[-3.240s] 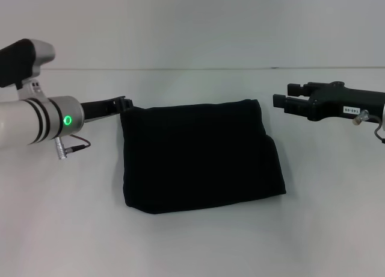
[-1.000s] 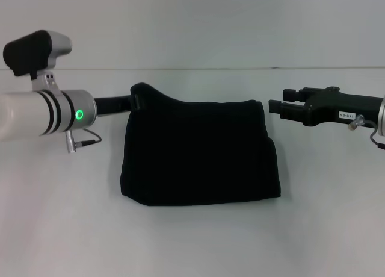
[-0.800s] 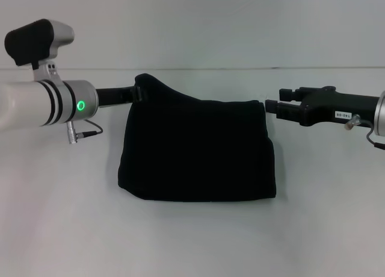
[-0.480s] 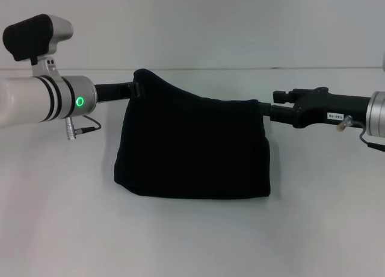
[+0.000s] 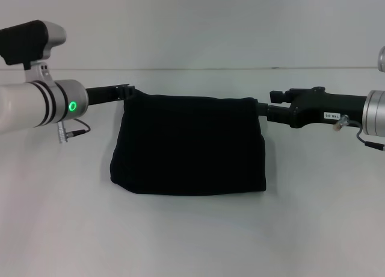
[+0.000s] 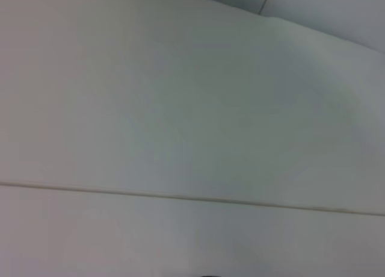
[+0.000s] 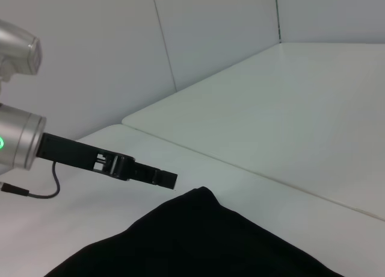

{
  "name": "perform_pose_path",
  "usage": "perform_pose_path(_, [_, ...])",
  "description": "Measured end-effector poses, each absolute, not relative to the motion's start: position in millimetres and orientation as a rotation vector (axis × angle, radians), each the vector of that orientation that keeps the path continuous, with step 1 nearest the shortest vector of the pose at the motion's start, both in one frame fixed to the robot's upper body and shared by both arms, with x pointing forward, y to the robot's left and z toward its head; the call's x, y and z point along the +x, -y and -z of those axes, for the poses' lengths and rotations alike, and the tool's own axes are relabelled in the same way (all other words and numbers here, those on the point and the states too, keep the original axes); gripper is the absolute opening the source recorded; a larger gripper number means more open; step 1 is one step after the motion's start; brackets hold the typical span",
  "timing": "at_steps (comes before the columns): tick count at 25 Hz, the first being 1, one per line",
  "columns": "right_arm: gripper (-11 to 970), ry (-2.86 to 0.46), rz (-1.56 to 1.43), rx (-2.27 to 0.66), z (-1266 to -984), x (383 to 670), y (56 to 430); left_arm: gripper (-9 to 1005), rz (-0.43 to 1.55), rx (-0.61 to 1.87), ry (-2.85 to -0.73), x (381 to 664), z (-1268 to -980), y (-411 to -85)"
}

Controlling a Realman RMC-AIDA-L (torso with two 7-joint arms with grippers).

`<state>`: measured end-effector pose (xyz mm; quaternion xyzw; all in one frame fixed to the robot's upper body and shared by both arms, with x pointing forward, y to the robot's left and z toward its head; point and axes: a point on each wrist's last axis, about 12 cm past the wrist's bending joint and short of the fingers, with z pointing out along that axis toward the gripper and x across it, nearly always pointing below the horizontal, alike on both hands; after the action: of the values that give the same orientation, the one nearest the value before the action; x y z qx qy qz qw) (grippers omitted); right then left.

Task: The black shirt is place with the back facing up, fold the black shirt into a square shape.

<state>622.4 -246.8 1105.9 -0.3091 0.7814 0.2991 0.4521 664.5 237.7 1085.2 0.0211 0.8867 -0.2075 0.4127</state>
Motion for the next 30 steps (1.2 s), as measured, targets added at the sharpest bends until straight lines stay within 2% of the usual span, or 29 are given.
perform_pose_path(1, [582, -1.93, -0.739, -0.763, -1106.0, 622.4, 246.9, 184, 0.513, 0.051, -2.227, 664.1, -1085.3, -241.2])
perform_pose_path(6, [583, -1.927, -0.739, -0.757, -1106.7, 622.9, 247.2, 408, 0.564, 0.083, -2.205, 654.0, -1091.7, -257.7])
perform_pose_path(12, [585, -1.912, -0.769, -0.758, -1109.6, 620.8, 249.7, 525, 0.816, 0.298, -2.178, 620.1, -1100.9, -254.7])
perform_pose_path(17, [587, -1.868, -0.849, -0.826, -1115.5, 612.9, 247.2, 623, 1.049, 0.519, -1.946, 590.6, -1112.2, -248.5])
perform_pose_path(22, [589, -1.853, -0.87, -0.889, -1121.9, 615.6, 238.3, 873, 1.077, 0.675, -1.789, 579.3, -1118.3, -245.2])
perform_pose_path(26, [590, -1.884, -0.823, -0.959, -1121.0, 622.0, 225.6, 889, 0.98, 0.824, -1.725, 577.4, -1115.3, -242.5])
perform_pose_path(30, [731, -1.952, -0.758, -1.029, -1118.3, 628.3, 215.3, 896, 0.905, 0.945, -1.716, 578.6, -1113.0, -240.5])
